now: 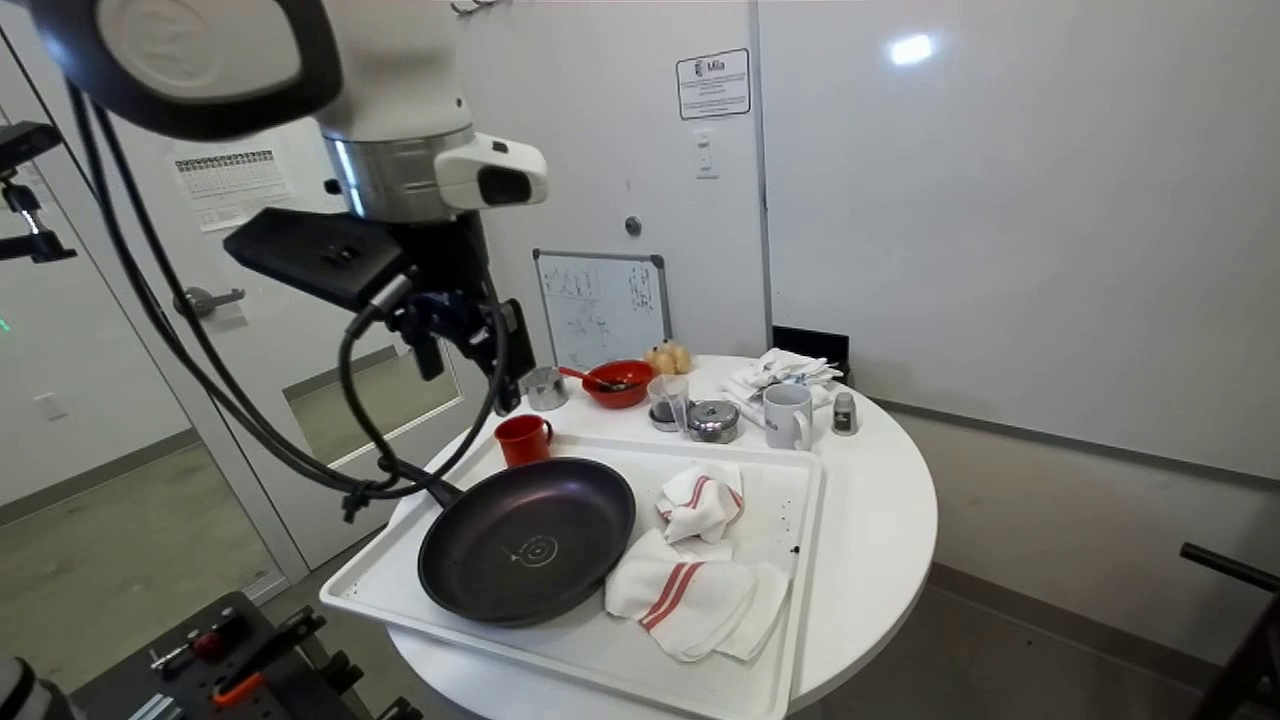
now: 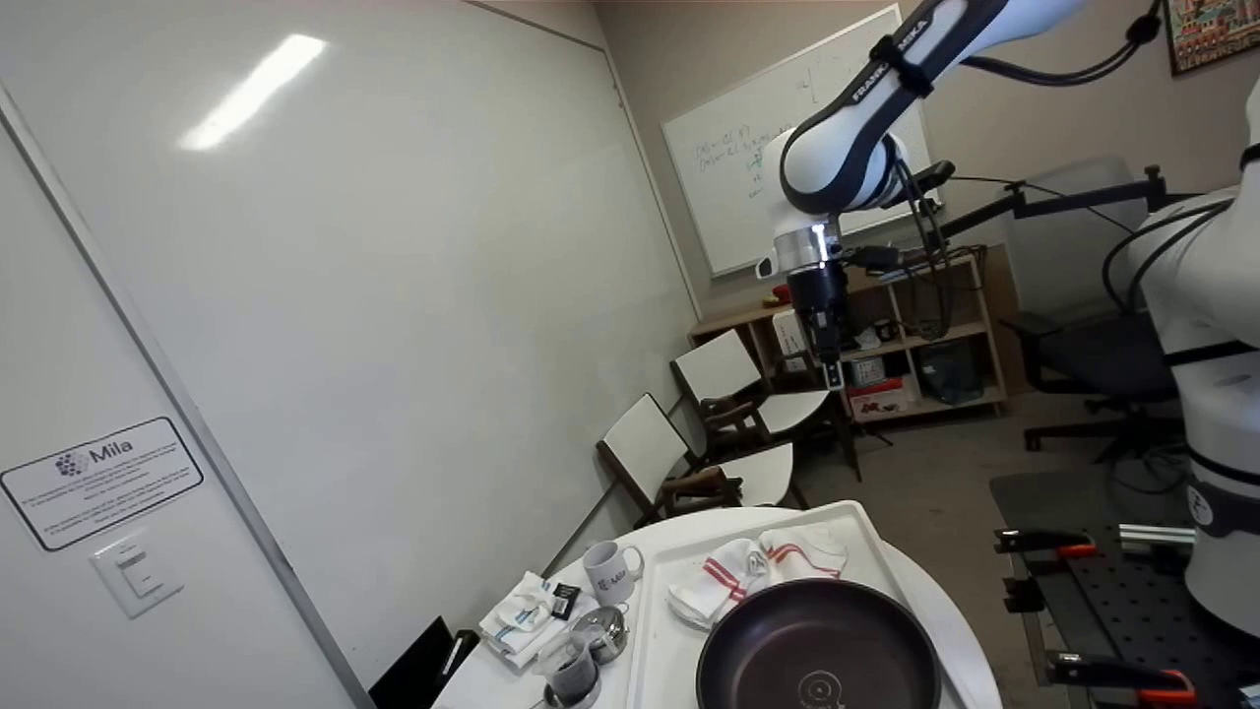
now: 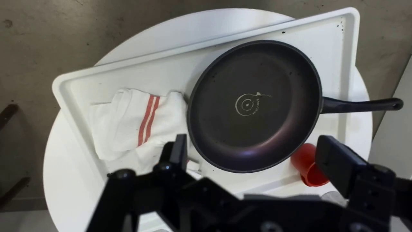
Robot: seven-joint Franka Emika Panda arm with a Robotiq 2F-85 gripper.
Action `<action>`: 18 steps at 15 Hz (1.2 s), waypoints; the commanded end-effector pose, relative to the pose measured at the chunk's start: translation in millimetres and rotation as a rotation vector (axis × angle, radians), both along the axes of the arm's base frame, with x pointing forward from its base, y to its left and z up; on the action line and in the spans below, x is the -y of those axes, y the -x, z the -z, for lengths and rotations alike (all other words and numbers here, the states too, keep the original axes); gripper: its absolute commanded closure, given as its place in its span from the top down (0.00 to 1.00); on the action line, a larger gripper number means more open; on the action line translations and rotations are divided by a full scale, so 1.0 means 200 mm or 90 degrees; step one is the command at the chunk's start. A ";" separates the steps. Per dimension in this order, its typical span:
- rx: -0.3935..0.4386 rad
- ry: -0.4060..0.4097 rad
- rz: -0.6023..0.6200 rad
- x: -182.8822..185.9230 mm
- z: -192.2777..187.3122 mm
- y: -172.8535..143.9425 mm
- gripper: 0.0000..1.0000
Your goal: Pick the cloth on the tray and wipe the pan
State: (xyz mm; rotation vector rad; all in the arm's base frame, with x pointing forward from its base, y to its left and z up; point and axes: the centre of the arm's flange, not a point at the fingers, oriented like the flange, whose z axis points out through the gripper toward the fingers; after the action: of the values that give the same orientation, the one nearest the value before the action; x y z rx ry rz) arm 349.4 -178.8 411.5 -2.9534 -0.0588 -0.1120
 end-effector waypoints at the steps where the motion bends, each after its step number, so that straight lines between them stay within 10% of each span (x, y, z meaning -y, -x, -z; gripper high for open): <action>1: -0.018 0.016 0.032 0.11 0.14 -0.29 1.00; 18: -0.065 0.027 0.255 0.32 0.75 -0.67 1.00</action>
State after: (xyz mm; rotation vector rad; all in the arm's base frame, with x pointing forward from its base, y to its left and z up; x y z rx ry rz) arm 462.3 -232.1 277.3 -3.0168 0.3580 -0.0281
